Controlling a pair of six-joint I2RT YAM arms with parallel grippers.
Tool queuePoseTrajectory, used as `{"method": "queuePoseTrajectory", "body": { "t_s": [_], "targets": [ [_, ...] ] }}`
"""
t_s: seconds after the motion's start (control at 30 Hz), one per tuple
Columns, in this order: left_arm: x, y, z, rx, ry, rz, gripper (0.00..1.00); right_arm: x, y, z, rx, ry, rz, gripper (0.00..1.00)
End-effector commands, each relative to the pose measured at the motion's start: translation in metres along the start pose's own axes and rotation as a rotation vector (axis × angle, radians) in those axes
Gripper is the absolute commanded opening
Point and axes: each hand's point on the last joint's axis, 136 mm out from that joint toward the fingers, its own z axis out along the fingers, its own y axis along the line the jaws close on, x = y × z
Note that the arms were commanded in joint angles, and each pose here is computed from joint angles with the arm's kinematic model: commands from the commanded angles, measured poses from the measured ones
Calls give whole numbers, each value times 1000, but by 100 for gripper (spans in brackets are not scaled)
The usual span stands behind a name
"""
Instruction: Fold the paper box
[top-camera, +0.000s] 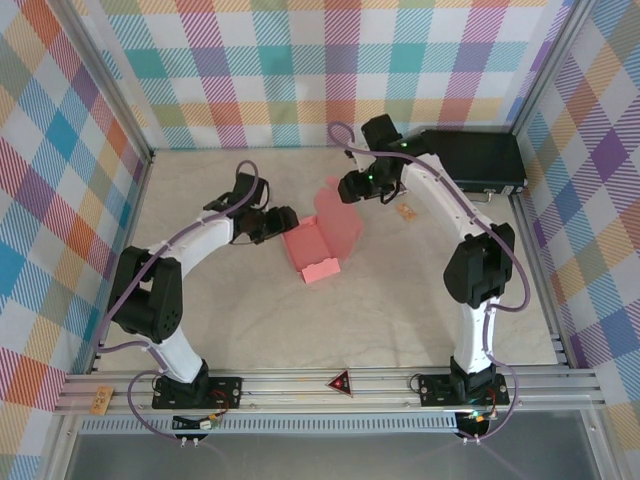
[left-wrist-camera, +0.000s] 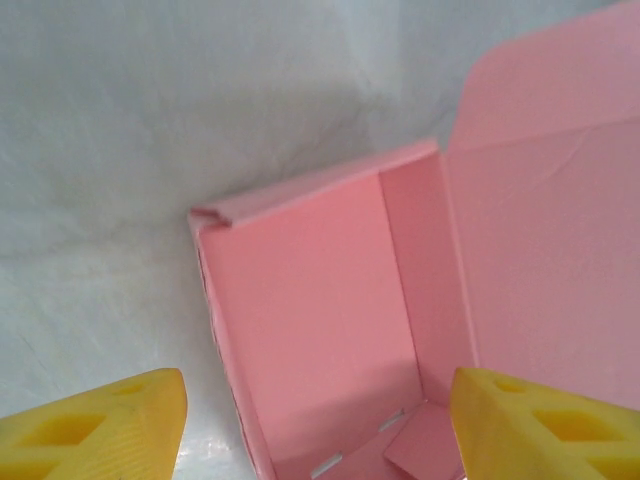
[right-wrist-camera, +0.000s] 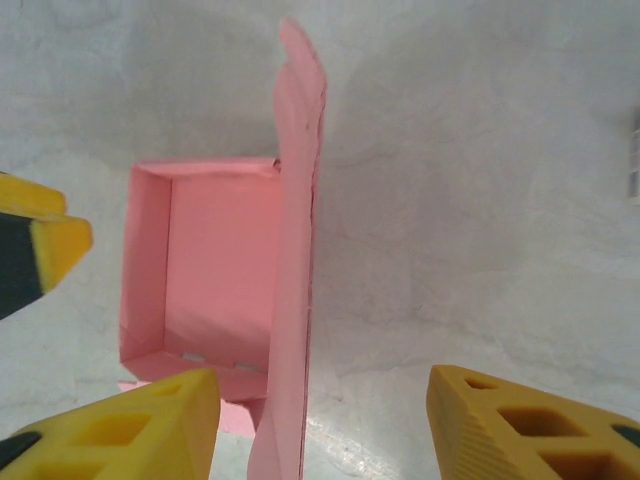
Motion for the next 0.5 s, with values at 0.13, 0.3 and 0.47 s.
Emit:
{"method": "queuePoseTrajectory", "body": {
  "t_s": [0.13, 0.3, 0.47],
  "targets": [
    [-60, 26, 11, -139, -55, 36, 58, -3, -7, -68, 119, -188, 32, 60],
    [-83, 40, 37, -194, -68, 74, 37, 37, -6, -79, 106, -203, 74, 61],
    [-78, 40, 69, -160, 13, 117, 24, 92, 7, -71, -8, -202, 111, 60]
  ]
}}
